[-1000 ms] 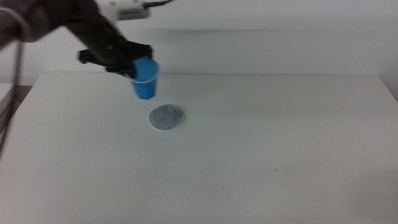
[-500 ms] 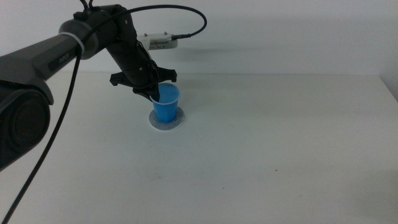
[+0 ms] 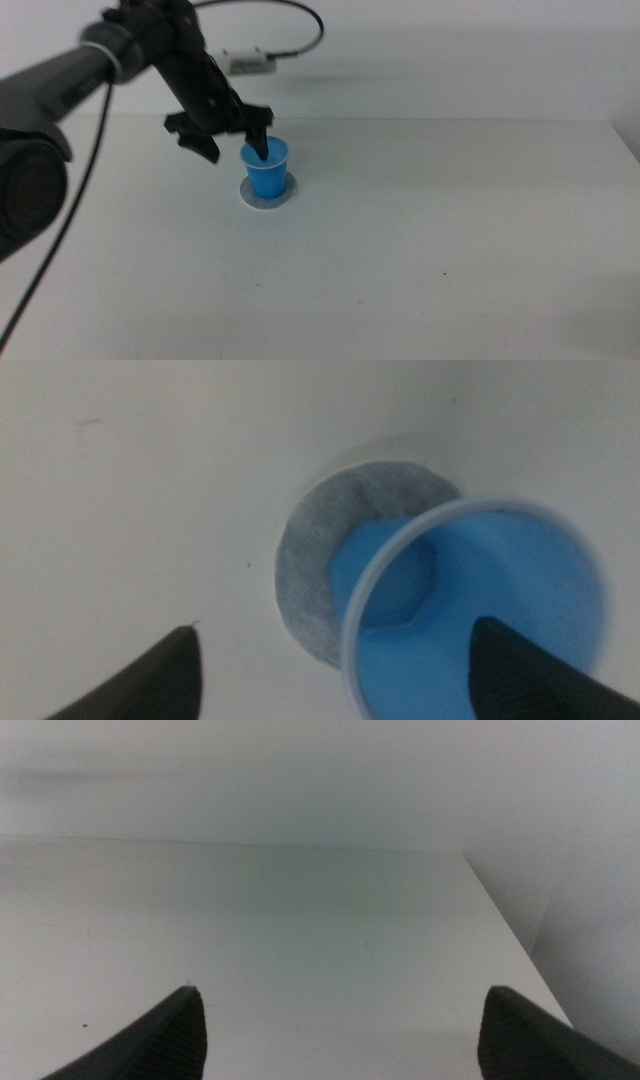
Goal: Place an empty cup on a cup mat.
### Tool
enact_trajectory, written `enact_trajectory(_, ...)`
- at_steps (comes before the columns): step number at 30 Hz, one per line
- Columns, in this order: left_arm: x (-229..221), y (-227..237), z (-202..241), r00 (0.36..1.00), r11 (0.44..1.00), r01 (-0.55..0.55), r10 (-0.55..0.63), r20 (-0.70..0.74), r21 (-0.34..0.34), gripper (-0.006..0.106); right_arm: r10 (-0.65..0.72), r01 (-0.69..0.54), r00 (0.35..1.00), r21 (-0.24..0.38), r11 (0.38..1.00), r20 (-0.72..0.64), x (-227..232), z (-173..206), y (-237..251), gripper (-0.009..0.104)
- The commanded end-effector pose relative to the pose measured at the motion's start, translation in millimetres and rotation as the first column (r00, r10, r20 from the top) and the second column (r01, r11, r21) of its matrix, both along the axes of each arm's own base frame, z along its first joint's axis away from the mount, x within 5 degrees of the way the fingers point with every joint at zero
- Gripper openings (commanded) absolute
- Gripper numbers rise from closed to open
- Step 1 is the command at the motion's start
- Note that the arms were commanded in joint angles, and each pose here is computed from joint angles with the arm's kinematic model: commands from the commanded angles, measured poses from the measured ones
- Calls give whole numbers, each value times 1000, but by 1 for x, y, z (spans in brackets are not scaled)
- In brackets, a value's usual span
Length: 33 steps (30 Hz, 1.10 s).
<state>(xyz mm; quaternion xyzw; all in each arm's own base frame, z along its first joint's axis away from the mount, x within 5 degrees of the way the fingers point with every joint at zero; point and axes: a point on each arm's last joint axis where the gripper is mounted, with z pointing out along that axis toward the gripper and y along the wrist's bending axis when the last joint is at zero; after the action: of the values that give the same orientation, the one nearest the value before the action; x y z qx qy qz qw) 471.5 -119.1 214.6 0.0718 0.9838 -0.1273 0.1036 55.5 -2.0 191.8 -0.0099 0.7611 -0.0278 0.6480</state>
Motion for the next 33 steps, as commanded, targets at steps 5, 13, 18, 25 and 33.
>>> enact_trajectory(5,-19,28,90,968,978,150,-115,223,-147,94,2,-2,1000,-11,1000,8,0,0,0,93)
enact_trajectory(13,-130,71,147,973,999,27,-35,228,39,94,2,-2,1000,-11,1000,8,0,0,0,93)
enact_trajectory(18,-206,94,167,929,999,-18,-1,370,48,94,2,-2,1000,-11,1000,8,0,0,0,93)
enact_trajectory(25,-287,104,152,778,992,-128,105,619,-6,94,2,-2,1000,-11,1000,8,0,0,0,93)
enact_trajectory(33,-346,112,93,514,970,-229,191,837,-80,94,2,-2,1000,-11,1000,8,0,0,0,93)
